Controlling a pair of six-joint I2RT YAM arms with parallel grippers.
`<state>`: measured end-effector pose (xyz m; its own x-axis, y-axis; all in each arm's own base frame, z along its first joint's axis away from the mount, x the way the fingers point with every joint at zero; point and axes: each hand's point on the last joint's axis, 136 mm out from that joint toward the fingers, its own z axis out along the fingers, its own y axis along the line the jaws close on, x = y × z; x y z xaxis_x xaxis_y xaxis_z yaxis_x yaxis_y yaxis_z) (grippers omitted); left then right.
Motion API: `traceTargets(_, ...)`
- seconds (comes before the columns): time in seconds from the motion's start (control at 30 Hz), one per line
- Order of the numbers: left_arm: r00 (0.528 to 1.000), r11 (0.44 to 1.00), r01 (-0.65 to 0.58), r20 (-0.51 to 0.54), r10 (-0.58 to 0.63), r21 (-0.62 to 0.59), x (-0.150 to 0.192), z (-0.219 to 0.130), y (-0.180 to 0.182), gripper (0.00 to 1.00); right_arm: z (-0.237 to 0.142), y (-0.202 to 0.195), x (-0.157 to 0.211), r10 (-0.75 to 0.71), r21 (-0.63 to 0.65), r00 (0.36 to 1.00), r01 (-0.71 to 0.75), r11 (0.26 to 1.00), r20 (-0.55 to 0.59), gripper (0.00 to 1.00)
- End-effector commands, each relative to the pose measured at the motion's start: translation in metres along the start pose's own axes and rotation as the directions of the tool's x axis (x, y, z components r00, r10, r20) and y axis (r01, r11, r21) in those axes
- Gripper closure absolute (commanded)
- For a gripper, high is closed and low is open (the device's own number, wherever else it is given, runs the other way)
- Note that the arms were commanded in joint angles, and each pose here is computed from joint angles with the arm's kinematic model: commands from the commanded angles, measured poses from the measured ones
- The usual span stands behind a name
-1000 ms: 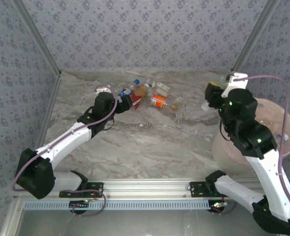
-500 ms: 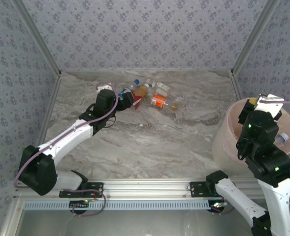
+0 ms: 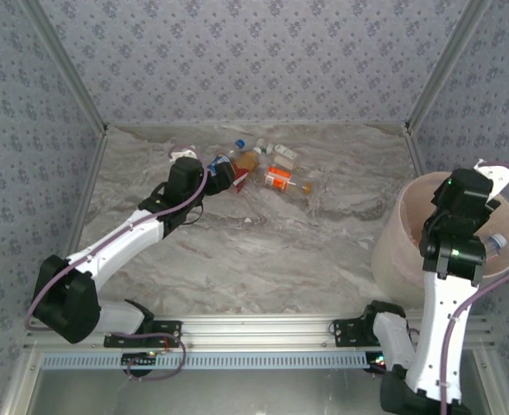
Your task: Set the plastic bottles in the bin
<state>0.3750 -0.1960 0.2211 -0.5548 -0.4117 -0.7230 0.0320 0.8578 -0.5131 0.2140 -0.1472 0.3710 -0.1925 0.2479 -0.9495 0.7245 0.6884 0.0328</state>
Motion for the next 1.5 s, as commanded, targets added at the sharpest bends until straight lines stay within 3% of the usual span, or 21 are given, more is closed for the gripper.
traceTargets(0.0,1.000,1.000,0.022,0.005,-0.022,0.004,-0.005,0.002,-0.002,0.02,0.007,0.008,0.008,0.183,-0.095,0.983,-0.184,0.978,-0.017,0.45)
traceTargets(0.17,1.000,1.000,0.021,-0.010,-0.021,0.017,-0.004,0.004,-0.005,0.02,0.018,-0.021,0.018,0.315,-0.003,0.947,-0.315,0.949,0.069,0.33)
traceTargets(0.33,1.000,1.000,0.019,-0.015,-0.019,0.014,-0.002,0.004,-0.003,0.02,0.018,-0.036,0.027,0.287,0.068,0.956,-0.290,0.955,0.057,0.14)
traceTargets(0.63,1.000,1.000,0.018,-0.021,-0.018,0.008,0.000,0.005,-0.002,0.02,0.004,-0.048,0.010,0.275,0.112,0.955,-0.287,0.951,0.109,0.09)
traceTargets(0.7,0.999,1.000,0.019,-0.026,-0.019,0.000,0.001,0.006,0.000,0.02,0.002,-0.040,0.007,0.282,0.061,0.954,-0.289,0.955,0.105,0.00)
traceTargets(0.83,0.999,1.000,0.022,-0.039,-0.023,-0.020,0.003,0.008,0.005,0.02,-0.002,-0.015,-0.001,0.284,-0.085,0.955,-0.277,0.957,0.082,0.00)
traceTargets(0.93,0.998,0.999,0.020,-0.052,-0.022,-0.041,0.004,0.010,0.010,0.02,-0.014,0.021,-0.014,0.276,-0.287,0.959,-0.248,0.925,0.060,0.00)
traceTargets(1.07,0.997,0.997,0.028,-0.065,-0.032,-0.073,0.004,0.012,0.021,0.02,-0.037,0.074,-0.027,0.259,-0.549,0.966,-0.209,0.809,0.015,0.00)
traceTargets(1.2,0.995,0.994,0.040,-0.087,-0.049,-0.101,0.005,0.013,0.031,0.02,-0.061,0.129,-0.024,0.154,-0.735,0.988,-0.126,0.666,-0.030,0.00)
traceTargets(1.33,0.993,0.990,0.058,-0.096,-0.071,-0.130,0.007,0.013,0.041,0.02,-0.077,0.182,-0.003,-0.015,-0.826,1.000,0.010,0.564,0.002,0.00)
traceTargets(1.47,0.985,0.981,0.110,-0.115,-0.129,-0.159,0.012,0.013,0.051,0.02,-0.086,0.243,0.041,-0.220,-0.888,0.974,0.152,0.433,0.059,0.00)
